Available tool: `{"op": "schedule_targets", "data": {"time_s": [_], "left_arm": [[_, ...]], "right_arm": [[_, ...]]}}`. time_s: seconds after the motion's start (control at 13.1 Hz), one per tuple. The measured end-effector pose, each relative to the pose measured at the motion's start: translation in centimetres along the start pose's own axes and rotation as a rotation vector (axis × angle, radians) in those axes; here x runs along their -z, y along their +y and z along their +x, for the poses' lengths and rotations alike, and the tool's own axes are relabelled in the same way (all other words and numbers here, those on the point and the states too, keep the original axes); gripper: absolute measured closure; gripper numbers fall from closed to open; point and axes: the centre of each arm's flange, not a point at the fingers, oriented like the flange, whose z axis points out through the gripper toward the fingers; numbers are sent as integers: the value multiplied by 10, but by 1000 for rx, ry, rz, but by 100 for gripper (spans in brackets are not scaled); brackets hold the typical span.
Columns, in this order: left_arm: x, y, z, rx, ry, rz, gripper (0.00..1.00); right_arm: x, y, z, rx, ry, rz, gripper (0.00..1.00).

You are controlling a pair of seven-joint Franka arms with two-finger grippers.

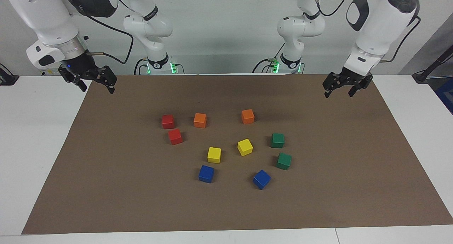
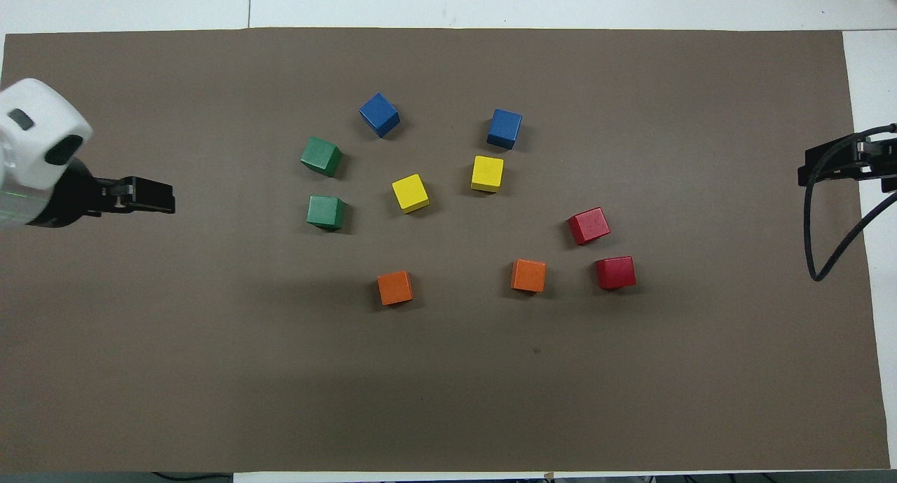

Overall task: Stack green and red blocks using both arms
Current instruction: 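Reach the left gripper to a green block while the right gripper reaches a red block, then close the left gripper on the green block while the right gripper grasps the red block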

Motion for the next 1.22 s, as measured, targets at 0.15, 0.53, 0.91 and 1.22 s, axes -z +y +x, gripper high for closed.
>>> {"op": "schedule_targets", "data": {"time_s": [0.15, 0.53, 0.91, 1.22], "left_arm": [[-36, 36, -6, -62, -6, -3, 0], [-133, 98, 17, -128, 13, -20, 0], [-222, 140, 33, -110, 49, -42, 0], [-242, 144, 38, -110, 40, -41, 0]], "right_arm": [[-23, -33, -2, -11, 21, 1, 0], [-134, -110, -40, 14, 16, -6, 0], [-211, -127, -64, 17, 32, -1, 0], [-233, -141, -78, 51, 38, 1, 0]]}}
